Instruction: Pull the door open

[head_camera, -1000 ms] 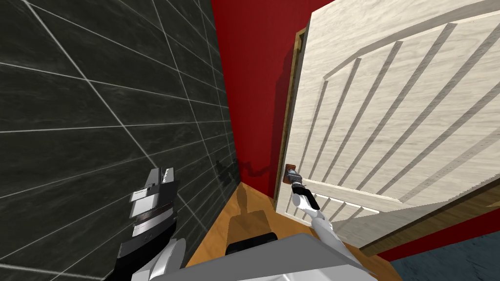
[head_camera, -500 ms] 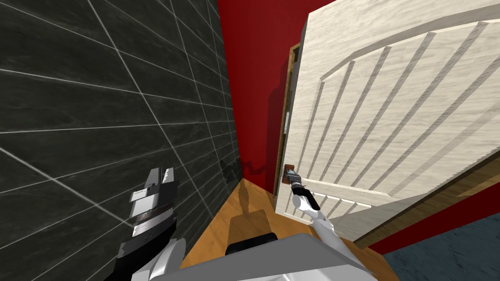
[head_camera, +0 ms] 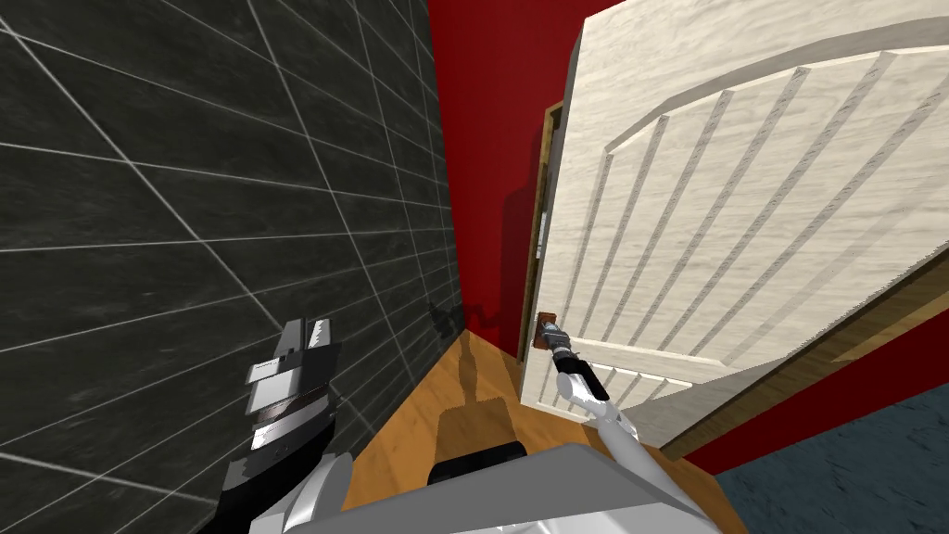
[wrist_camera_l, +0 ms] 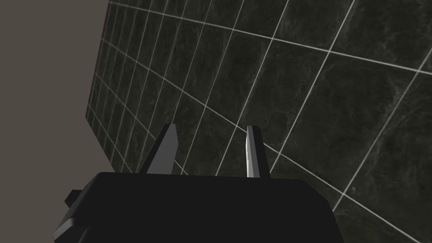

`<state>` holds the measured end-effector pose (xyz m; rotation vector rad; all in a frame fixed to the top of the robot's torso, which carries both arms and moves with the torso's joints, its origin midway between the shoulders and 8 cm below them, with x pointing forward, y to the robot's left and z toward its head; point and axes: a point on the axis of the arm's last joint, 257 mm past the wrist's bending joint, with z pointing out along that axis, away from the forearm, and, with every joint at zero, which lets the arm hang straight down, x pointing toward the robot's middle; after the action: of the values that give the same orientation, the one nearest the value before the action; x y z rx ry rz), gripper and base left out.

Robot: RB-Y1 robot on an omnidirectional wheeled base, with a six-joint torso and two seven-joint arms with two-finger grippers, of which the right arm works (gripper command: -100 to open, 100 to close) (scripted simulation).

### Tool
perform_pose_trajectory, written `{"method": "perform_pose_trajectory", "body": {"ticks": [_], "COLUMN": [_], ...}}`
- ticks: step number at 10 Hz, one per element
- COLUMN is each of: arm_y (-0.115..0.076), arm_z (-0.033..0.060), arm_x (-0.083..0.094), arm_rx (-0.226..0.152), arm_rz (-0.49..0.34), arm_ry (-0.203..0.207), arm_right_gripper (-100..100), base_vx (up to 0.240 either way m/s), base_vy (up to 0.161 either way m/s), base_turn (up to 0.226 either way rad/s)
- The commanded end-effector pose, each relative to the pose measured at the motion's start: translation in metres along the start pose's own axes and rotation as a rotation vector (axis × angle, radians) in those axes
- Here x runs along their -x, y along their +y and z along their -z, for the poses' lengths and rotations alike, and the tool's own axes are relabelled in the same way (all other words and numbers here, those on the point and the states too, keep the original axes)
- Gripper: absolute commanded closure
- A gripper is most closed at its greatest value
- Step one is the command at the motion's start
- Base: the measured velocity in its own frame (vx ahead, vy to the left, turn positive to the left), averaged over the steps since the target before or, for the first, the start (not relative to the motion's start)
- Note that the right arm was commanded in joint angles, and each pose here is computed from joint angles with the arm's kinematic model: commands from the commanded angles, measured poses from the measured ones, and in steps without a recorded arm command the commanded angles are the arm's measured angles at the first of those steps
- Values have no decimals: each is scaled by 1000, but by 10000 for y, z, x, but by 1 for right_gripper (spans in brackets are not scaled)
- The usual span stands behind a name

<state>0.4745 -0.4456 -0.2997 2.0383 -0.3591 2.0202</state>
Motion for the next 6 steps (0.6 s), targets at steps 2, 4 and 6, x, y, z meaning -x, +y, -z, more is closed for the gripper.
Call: {"method": "perform_pose_trajectory", "body": {"ticks": [2, 4, 6], "arm_y": [-60, -58, -99], "arm_z": [25, 29, 64], "arm_x": [-33, -14, 7], "arm_rx": [-29, -32, -53], "arm_rz": [-3, 0, -1], "arm_ry": [8, 3, -1], "arm_right_gripper": [100, 100, 100], "base_vx": [-264, -186, -176], "base_vy": [-18, -12, -40], "base_turn": [124, 71, 121]}}
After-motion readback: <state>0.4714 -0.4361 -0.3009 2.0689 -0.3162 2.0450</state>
